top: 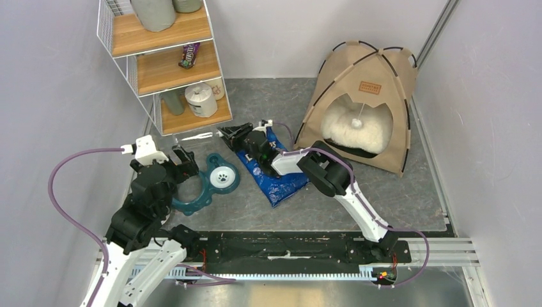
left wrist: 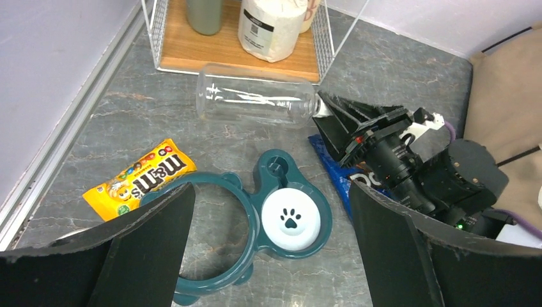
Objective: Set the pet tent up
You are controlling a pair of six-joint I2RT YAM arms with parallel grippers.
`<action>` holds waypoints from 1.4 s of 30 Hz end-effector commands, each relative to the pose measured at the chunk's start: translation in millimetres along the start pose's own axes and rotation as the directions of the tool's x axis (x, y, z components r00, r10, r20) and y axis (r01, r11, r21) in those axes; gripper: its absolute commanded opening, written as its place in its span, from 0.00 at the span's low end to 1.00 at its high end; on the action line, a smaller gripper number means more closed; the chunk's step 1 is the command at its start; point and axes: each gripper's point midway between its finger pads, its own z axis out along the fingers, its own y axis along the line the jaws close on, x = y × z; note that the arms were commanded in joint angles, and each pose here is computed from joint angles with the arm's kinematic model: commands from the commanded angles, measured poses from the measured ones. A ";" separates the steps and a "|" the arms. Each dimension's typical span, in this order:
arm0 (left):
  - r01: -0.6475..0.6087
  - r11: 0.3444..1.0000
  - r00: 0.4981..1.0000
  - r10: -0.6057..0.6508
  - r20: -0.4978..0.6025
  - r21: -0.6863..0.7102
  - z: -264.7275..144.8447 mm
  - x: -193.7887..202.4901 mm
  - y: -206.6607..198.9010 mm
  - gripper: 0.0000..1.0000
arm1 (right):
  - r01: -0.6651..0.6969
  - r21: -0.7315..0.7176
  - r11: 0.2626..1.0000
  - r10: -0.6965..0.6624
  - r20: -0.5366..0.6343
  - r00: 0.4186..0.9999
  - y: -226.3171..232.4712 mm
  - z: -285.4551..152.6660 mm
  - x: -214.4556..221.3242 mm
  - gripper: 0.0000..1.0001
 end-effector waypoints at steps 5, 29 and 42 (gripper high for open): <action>0.054 0.993 0.997 -0.060 0.054 0.102 -17.7 -32.2 -15.3 0.96 | -0.026 -0.243 0.970 0.024 -0.012 1.000 126.6 -34.4 6.2 0.01; 0.127 0.990 0.988 -0.132 0.084 0.058 -22.2 -50.9 -10.3 0.96 | -0.104 -0.285 0.953 0.080 -0.092 0.993 156.2 -55.2 33.3 0.00; 0.192 0.973 0.978 -0.200 0.053 0.130 7.5 -93.0 -68.5 1.00 | -0.346 -0.311 0.885 0.286 -0.222 0.932 182.0 -65.8 15.6 0.00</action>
